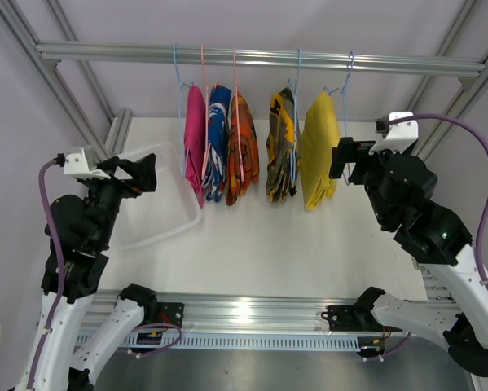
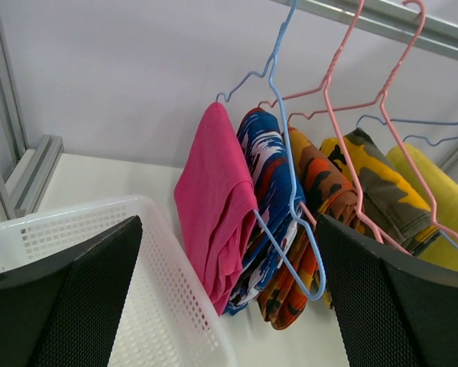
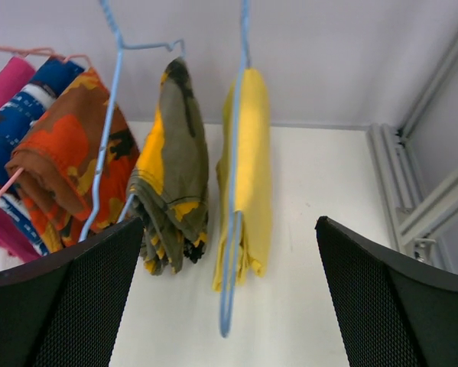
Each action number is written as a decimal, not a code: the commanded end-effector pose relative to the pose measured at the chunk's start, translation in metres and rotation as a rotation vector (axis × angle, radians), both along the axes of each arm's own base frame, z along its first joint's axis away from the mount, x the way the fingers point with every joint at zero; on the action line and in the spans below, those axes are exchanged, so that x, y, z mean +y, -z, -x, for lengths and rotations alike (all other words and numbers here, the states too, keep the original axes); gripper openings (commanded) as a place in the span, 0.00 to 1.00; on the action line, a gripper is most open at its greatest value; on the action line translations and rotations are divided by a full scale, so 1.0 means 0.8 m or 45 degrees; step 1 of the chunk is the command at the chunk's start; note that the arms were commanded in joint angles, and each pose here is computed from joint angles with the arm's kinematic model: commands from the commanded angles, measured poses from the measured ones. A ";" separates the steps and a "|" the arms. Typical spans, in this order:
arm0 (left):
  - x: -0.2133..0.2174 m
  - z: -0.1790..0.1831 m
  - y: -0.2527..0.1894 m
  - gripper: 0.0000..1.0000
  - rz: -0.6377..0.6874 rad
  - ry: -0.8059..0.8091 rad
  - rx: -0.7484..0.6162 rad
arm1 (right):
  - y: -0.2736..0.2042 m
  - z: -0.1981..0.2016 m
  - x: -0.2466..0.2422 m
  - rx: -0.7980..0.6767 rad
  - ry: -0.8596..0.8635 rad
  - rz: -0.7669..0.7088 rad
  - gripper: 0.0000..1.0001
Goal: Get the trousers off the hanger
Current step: Pick up the hanger from the clothesline.
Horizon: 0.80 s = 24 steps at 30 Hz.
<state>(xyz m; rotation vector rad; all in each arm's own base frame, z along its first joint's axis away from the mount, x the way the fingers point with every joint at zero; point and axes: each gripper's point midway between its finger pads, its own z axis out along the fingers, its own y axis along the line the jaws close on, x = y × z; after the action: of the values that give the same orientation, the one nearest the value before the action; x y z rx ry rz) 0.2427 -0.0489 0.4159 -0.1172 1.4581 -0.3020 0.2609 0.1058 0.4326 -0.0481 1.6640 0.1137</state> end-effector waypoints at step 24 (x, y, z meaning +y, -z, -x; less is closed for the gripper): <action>-0.035 -0.014 0.011 0.99 0.061 0.150 0.046 | 0.153 0.063 -0.082 0.021 0.151 -0.058 0.99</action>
<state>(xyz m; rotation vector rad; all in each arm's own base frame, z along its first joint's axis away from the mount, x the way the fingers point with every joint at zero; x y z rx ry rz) 0.2511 -0.0655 0.4055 -0.0985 1.4986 -0.3778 0.2030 0.0297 0.3060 0.0799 1.6884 0.0295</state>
